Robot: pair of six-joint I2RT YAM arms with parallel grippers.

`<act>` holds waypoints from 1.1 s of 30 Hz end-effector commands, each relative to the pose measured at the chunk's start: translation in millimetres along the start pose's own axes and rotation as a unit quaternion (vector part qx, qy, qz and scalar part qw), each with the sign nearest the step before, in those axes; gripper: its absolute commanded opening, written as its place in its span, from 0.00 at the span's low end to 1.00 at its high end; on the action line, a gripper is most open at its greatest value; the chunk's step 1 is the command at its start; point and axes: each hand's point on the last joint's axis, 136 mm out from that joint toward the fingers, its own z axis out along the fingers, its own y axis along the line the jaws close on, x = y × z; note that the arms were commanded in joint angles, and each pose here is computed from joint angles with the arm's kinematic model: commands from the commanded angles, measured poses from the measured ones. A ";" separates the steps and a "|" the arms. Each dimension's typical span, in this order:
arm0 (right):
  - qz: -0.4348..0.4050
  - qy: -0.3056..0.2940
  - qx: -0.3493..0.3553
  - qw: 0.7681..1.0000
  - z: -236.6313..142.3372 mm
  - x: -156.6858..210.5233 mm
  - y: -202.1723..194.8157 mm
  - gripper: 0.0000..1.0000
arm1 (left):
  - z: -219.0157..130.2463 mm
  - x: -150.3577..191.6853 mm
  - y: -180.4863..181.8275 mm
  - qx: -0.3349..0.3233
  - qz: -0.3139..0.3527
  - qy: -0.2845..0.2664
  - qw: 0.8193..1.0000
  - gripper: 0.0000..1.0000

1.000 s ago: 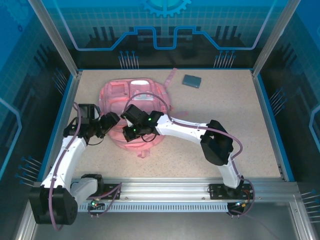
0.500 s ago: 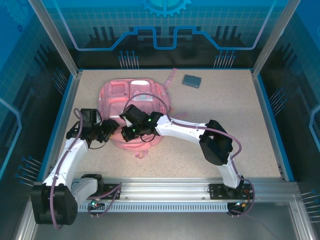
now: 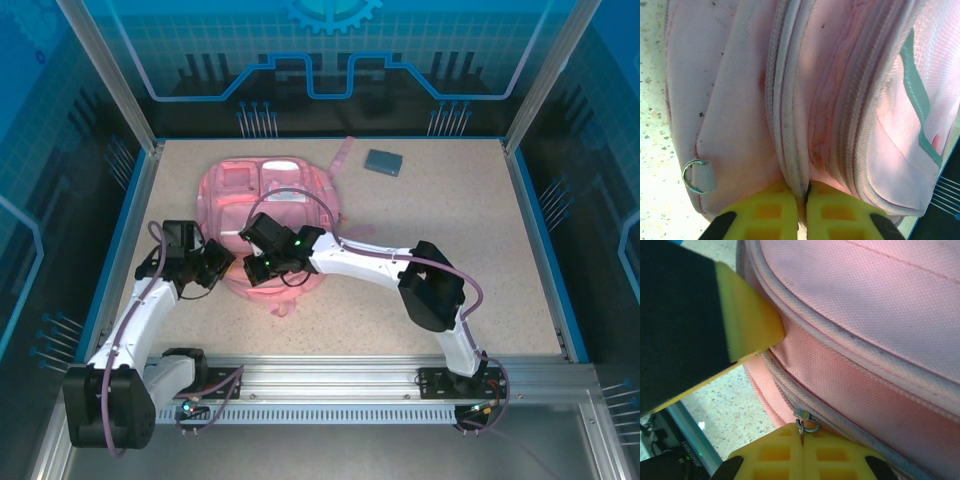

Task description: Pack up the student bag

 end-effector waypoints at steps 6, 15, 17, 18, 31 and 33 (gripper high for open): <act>0.027 -0.030 0.177 0.983 -56.5 15.3 -83.3 0.00 | -2.1 -13.1 -6.2 -0.007 0.044 -0.020 0.999 0.00; 0.081 -0.030 0.248 0.965 -98.1 32.8 -161.3 0.00 | -6.1 -15.5 -12.6 -0.003 0.065 -0.023 0.998 0.02; 0.072 -0.033 0.230 0.970 -96.5 30.4 -152.7 0.00 | -5.8 -16.9 -15.6 -0.003 0.072 -0.021 0.997 0.04; 0.066 -0.033 0.217 0.973 -92.9 30.5 -146.7 0.00 | -5.2 -18.5 -16.5 -0.004 0.076 -0.021 0.997 0.04; 0.013 -0.005 0.030 0.999 -8.6 33.3 -25.7 0.00 | -22.0 -53.8 -16.9 -0.043 0.059 -0.082 0.994 0.51; 0.009 -0.011 0.011 1.000 -4.6 22.6 -15.5 0.00 | -25.3 -49.1 -10.6 -0.048 0.052 -0.082 0.994 0.60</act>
